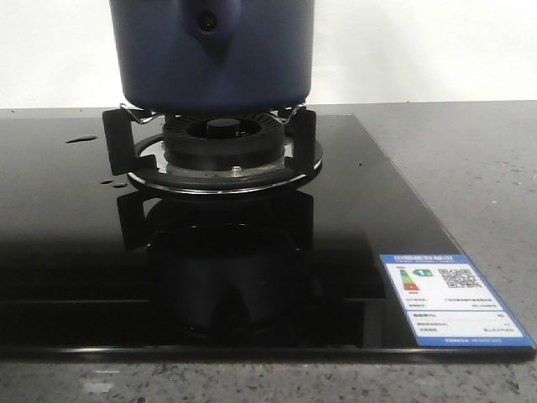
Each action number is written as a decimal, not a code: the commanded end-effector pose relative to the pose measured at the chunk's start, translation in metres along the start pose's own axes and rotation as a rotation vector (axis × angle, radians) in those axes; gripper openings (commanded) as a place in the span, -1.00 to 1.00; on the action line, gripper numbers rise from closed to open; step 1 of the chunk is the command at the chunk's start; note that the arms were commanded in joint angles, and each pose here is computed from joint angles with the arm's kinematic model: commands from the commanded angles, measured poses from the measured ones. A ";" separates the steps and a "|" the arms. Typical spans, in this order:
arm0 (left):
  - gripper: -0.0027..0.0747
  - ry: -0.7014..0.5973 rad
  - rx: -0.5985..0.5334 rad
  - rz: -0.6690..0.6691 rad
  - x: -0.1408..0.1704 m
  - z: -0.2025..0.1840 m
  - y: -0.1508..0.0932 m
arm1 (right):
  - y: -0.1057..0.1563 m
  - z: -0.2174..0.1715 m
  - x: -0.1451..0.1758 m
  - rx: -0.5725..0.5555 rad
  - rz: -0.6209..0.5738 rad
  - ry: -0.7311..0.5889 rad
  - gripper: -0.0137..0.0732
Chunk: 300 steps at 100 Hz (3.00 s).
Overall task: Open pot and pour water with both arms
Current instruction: 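Tilt the cup with the right gripper to pour water into the pot, then set the cup upright on the counter and open the right gripper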
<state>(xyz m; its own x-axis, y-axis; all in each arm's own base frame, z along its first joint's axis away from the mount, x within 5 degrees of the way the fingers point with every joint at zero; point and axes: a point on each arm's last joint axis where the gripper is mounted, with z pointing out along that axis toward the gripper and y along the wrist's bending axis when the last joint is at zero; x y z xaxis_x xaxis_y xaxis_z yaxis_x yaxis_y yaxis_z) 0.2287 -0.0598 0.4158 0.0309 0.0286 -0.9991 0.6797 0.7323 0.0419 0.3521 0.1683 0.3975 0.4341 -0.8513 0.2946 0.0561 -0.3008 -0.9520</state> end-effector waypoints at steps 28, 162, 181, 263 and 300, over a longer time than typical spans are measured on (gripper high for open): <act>-0.20 -0.096 0.013 -0.035 -0.020 -0.005 -0.007 | -0.044 -0.019 0.006 0.218 -0.173 -0.014 -0.21; -0.20 -0.092 0.088 -0.064 -0.014 0.017 -0.022 | -0.027 -0.131 0.101 0.038 1.606 0.157 -0.21; -0.20 -0.098 0.112 -0.117 -0.009 0.025 -0.019 | 0.054 -0.162 0.111 0.008 1.795 0.398 -0.21; -0.20 -0.103 0.198 -0.126 -0.004 0.031 -0.022 | 0.162 -0.188 0.080 0.062 1.902 0.729 0.62; -0.20 -0.103 0.199 -0.126 -0.004 0.031 -0.022 | 0.125 -0.215 0.071 0.184 1.872 0.605 0.84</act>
<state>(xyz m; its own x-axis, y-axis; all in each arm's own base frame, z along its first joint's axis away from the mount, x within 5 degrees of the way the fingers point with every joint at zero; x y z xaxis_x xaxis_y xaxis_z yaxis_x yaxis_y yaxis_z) 0.2470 -0.0944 0.3957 -0.0455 -0.0323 -0.9984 0.7876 0.6137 -0.0557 0.2078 -0.0220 0.2934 -0.3604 -0.0033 -0.9328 0.0417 0.9989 -0.0197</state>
